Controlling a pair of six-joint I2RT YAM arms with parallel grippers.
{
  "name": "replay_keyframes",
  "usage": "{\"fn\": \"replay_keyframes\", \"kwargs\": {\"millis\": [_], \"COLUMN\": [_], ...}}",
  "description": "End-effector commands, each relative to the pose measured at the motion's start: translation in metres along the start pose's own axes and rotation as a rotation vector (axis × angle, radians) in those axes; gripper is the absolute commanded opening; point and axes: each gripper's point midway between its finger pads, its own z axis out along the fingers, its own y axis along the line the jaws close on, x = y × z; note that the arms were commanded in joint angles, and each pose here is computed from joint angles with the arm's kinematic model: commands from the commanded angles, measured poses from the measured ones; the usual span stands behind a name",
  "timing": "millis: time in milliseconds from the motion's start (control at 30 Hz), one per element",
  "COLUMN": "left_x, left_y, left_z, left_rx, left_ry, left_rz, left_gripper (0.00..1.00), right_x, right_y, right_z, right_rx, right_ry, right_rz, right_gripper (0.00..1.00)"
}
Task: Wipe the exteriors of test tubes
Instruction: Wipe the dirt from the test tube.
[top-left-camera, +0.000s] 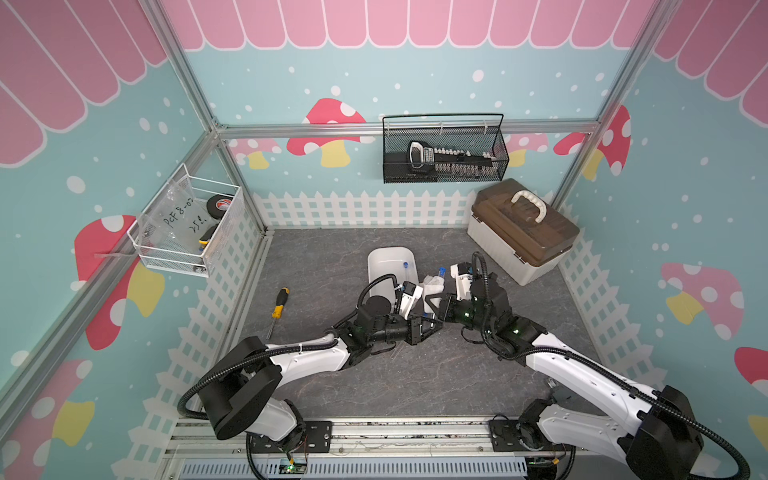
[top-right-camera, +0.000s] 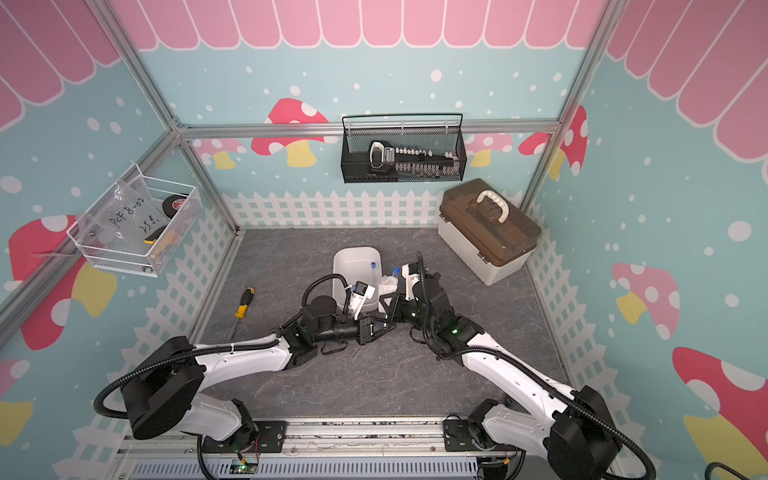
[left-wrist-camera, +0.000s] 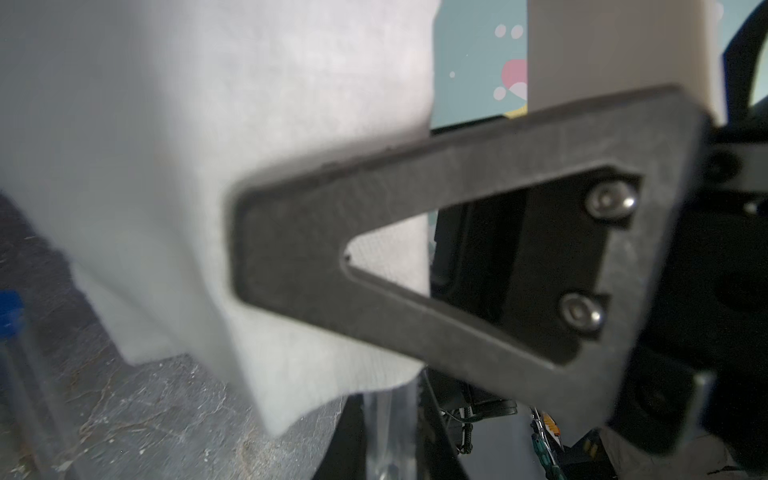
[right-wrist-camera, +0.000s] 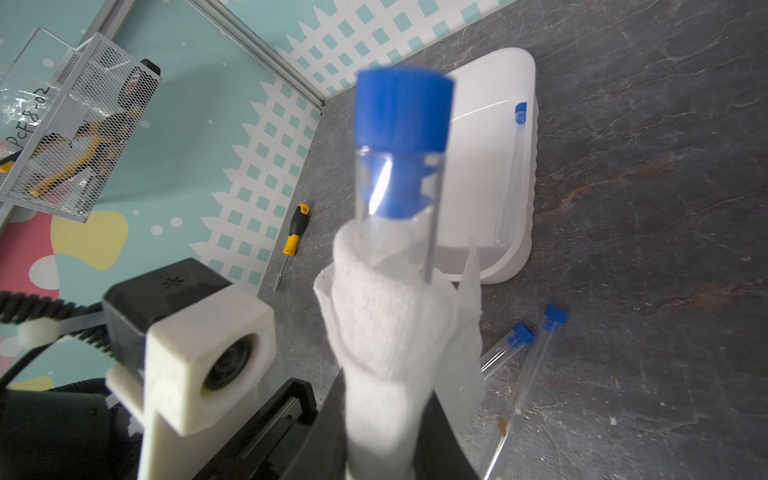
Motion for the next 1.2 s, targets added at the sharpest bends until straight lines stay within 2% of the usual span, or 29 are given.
{"fn": "replay_keyframes", "kwargs": {"millis": [0,200,300,500,833,967,1167], "left_x": [-0.002,-0.001,-0.002,-0.005,-0.009,-0.008,-0.006], "left_y": [-0.007,-0.008,-0.009,-0.011,-0.008,-0.008,-0.008], "left_z": [-0.007,-0.010,-0.011,-0.011,-0.010,-0.010,-0.010], "left_rx": [0.024,0.025,0.025,0.029,0.023,0.024,0.026], "left_ry": [-0.018,-0.017,-0.022,-0.033,-0.043,-0.039,-0.027], "left_rz": [0.009,0.011,0.011,0.016,0.012,0.009,0.005], "left_gripper": [0.07,0.07,0.07,0.07,0.07,0.07,0.07], "right_x": [-0.029,-0.070,-0.076,-0.047,0.015,0.016,-0.010], "right_y": [0.008,0.009,0.012,0.012,0.003,-0.005,0.002], "right_z": [0.001,0.007,0.010,0.015,0.000,-0.005,0.002], "right_rx": [0.015,0.022,0.008,-0.026,-0.025,0.006,0.026], "right_ry": [-0.068,-0.120,-0.115,-0.038,0.018,-0.014,-0.061], "right_rz": [-0.041,-0.064,-0.072,-0.043,0.040,0.047,-0.001], "right_gripper": [0.20,0.20,0.20,0.20,0.20,0.20,0.20]}}
